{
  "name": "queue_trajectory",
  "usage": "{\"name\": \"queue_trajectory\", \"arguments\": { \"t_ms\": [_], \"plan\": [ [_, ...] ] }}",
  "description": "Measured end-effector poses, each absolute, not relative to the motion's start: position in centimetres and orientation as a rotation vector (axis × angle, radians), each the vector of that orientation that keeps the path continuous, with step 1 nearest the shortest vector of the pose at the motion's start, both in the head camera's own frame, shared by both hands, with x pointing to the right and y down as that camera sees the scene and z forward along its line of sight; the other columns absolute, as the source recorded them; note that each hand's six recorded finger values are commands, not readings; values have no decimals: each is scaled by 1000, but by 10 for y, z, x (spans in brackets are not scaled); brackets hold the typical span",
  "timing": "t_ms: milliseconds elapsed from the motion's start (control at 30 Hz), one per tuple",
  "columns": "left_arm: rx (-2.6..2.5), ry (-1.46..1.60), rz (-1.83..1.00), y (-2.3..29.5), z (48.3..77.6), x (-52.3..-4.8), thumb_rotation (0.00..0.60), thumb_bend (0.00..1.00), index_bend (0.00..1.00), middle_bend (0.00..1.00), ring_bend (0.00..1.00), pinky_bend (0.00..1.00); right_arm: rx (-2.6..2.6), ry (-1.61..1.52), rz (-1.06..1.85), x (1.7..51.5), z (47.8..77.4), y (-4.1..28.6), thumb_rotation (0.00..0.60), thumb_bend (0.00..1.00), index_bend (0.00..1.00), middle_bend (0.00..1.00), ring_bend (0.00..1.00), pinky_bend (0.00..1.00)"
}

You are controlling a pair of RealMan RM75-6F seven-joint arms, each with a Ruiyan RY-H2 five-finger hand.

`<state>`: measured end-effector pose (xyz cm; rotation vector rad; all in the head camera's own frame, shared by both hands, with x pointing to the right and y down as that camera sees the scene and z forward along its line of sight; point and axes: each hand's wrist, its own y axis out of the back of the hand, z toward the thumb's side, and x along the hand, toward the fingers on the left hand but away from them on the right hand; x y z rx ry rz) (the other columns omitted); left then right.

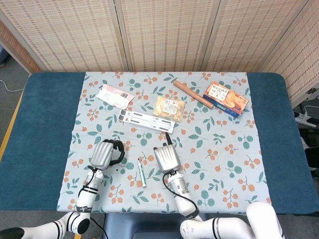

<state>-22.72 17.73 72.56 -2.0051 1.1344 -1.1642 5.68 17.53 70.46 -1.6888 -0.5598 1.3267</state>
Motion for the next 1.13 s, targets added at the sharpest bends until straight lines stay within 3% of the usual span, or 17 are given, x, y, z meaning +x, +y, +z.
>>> {"name": "queue_trajectory", "arguments": {
  "t_ms": [133, 267, 400, 767, 900, 1133],
  "plan": [
    [-2046, 1107, -1158, 179, 715, -233, 600, 478, 134, 153, 157, 374, -1684, -571, 1300, 71, 692, 171, 600, 308, 41, 279, 181, 0],
    [-2078, 1061, -1156, 183, 699, -248, 600, 446, 68, 58, 32, 304, -1693, -580, 1298, 95, 675, 171, 600, 273, 0, 121, 50, 0],
    [-2086, 1003, -1183, 192, 680, -279, 600, 423, 18, 0, 0, 208, -1672, -556, 1333, 143, 654, 175, 600, 234, 0, 7, 0, 0],
    [-1936, 1021, -1314, 260, 610, -396, 600, 394, 0, 0, 0, 110, -1531, -558, 1504, 312, 594, 237, 600, 217, 0, 0, 0, 0],
    [-1859, 965, -1372, 274, 602, -412, 600, 393, 0, 0, 0, 110, -1453, -650, 1559, 366, 570, 262, 600, 217, 0, 0, 0, 0],
    [-1790, 895, -1394, 279, 594, -416, 600, 397, 0, 0, 0, 110, -1391, -820, 1561, 409, 536, 270, 600, 216, 0, 0, 0, 0]
  ]
}}
